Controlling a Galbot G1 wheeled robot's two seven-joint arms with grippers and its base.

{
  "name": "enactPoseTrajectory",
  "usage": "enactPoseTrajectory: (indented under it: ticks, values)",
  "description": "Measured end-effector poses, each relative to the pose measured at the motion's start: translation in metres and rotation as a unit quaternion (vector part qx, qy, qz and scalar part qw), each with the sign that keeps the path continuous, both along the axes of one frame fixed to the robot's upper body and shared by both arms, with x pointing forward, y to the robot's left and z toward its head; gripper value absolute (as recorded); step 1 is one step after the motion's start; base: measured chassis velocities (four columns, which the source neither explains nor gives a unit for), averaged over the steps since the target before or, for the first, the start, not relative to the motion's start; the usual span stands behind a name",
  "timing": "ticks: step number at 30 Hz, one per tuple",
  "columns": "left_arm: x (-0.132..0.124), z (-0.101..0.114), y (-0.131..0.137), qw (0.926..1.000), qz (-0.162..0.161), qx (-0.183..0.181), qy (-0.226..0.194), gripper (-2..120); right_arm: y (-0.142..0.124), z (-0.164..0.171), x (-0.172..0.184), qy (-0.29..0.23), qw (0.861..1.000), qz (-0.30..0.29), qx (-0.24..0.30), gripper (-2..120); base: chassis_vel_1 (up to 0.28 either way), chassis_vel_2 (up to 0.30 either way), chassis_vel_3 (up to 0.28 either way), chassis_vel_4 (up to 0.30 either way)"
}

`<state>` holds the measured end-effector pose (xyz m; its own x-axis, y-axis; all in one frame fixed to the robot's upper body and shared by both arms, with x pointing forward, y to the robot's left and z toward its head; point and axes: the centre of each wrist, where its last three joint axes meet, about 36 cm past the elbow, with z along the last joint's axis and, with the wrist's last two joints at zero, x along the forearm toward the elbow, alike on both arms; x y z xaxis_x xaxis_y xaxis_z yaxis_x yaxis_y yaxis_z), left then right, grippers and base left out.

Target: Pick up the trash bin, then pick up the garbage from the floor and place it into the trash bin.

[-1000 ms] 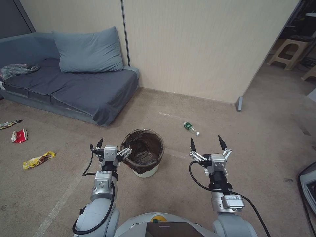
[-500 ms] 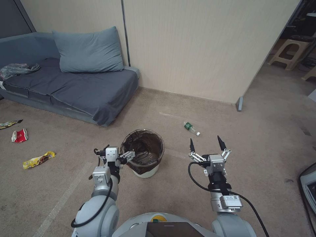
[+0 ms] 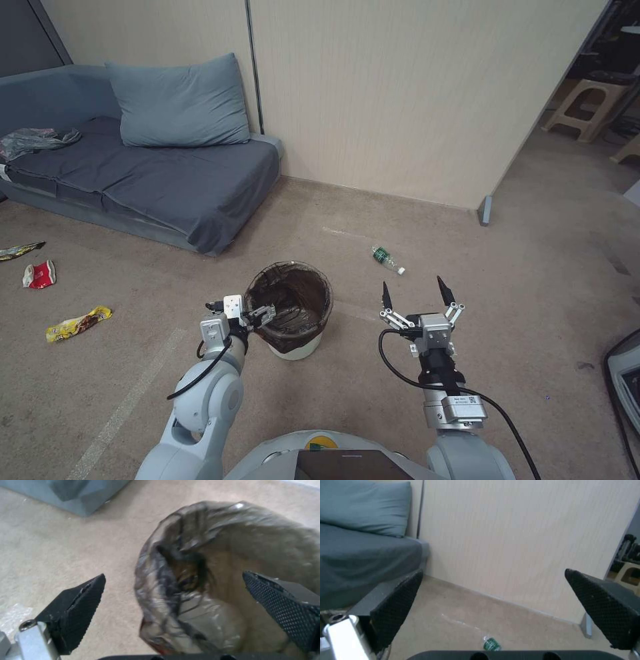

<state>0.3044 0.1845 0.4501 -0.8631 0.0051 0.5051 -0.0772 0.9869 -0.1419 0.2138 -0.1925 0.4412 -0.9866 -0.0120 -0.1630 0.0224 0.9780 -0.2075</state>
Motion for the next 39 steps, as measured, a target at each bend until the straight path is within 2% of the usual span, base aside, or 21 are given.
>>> enactPoseTrajectory:
  ticks: [6,16,23,25,28,29,32,33,35,36,38,39]
  values:
    - [0.015,-0.025,-0.002,0.9995,0.02,0.012,0.019,99,0.0,0.0,0.0,0.0,1.0,0.0,-0.001,100,0.0,0.0,0.0,0.0]
    - [0.029,-0.049,-0.004,0.9986,0.029,0.015,0.041,98,0.0,-0.002,0.0,0.001,1.0,0.0,-0.001,100,0.0,0.0,0.0,0.0]
    - [0.036,-0.066,-0.005,0.9954,0.019,-0.045,0.082,73,0.0,-0.006,0.0,-0.001,1.0,0.003,-0.003,100,0.0,0.0,0.0,0.0]
    - [0.036,-0.067,-0.006,0.9951,0.018,-0.048,0.085,69,0.0,-0.006,0.0,-0.001,1.0,0.003,-0.004,100,0.0,0.0,0.0,0.0]
    - [0.036,-0.074,-0.009,0.9941,0.017,-0.053,0.093,52,0.0,-0.007,0.0,-0.002,1.0,0.003,-0.004,100,0.0,0.0,0.0,0.0]
    - [0.036,-0.074,-0.009,0.9941,0.017,-0.053,0.093,52,0.0,-0.007,0.0,-0.002,1.0,0.003,-0.004,100,0.0,0.0,0.0,0.0]
    - [0.036,-0.076,-0.009,0.9938,0.019,-0.054,0.096,38,0.0,-0.007,0.0,-0.002,1.0,0.004,-0.007,100,0.0,0.0,0.0,0.0]
    - [0.036,-0.076,-0.009,0.9938,0.019,-0.054,0.096,38,0.0,-0.007,0.0,-0.002,1.0,0.004,-0.007,100,0.0,0.0,0.0,0.0]
    - [0.036,-0.077,-0.01,0.9936,0.021,-0.055,0.096,28,0.001,-0.007,0.0,-0.003,1.0,0.006,-0.013,100,0.0,0.0,0.0,0.0]
    - [0.036,-0.077,-0.01,0.9936,0.021,-0.055,0.096,28,0.001,-0.007,0.0,-0.003,1.0,0.006,-0.013,100,0.0,0.0,0.0,0.0]
    - [0.035,-0.077,-0.011,0.9934,0.023,-0.056,0.098,16,0.002,-0.007,0.0,-0.004,1.0,0.005,-0.015,100,0.0,0.0,0.0,0.0]
    - [0.035,-0.077,-0.011,0.9934,0.023,-0.056,0.098,16,0.002,-0.007,0.0,-0.004,1.0,0.005,-0.015,100,0.0,0.0,0.0,0.0]
